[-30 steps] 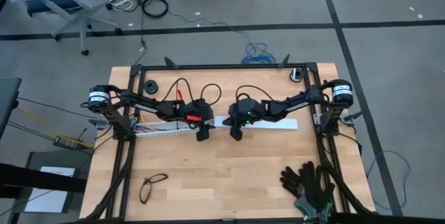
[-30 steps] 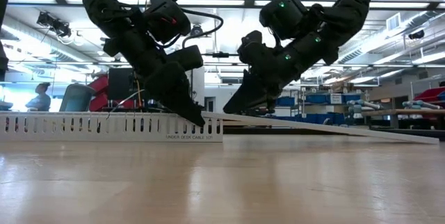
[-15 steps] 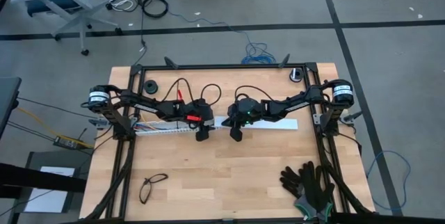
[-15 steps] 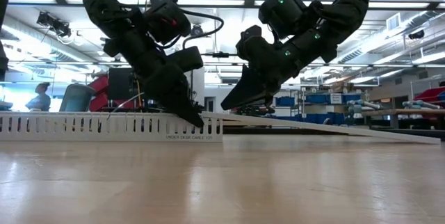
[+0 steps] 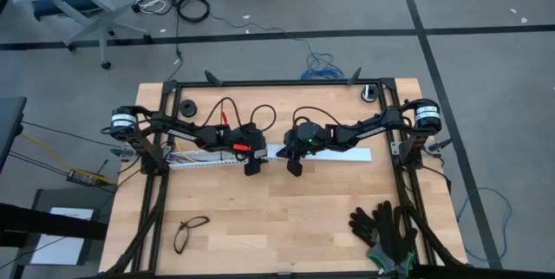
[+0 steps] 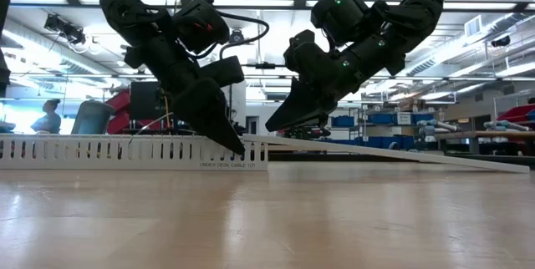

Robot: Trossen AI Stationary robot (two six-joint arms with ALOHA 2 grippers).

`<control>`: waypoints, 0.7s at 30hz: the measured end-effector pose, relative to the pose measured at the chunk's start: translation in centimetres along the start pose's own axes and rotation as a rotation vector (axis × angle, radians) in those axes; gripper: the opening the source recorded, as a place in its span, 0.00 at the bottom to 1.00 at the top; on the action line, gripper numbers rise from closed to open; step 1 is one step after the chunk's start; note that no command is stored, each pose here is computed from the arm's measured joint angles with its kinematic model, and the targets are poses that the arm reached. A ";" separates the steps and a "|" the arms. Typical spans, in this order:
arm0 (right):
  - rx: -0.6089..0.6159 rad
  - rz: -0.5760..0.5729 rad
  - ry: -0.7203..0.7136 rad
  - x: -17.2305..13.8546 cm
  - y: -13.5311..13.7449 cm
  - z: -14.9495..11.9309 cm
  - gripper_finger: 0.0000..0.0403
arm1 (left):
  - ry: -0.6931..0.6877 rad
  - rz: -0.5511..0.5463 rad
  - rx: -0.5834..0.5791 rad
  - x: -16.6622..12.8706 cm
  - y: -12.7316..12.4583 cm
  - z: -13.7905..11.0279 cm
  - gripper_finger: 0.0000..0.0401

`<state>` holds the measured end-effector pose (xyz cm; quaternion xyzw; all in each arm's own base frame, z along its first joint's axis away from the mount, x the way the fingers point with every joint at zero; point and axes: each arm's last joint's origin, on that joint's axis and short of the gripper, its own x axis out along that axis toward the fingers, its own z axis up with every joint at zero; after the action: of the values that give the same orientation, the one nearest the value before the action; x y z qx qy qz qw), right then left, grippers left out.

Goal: Ziptie cables
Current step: Close the white cable duct using the cover

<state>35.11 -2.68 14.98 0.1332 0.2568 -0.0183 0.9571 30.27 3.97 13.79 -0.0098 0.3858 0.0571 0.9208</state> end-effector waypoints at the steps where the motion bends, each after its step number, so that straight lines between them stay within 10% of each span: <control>1: 0.000 -0.001 0.002 -0.1 0.0 0.1 0.00 | -0.002 0.000 0.001 -0.1 0.0 0.1 0.76; 21: -0.028 -0.083 0.089 -3.0 0.3 1.0 0.00 | 0.032 0.003 -0.021 -2.0 -0.2 -1.8 0.69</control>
<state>33.04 -2.72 17.40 0.1099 0.3048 -0.0482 0.9448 27.64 3.49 13.92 -0.0198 0.4000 0.0624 0.9142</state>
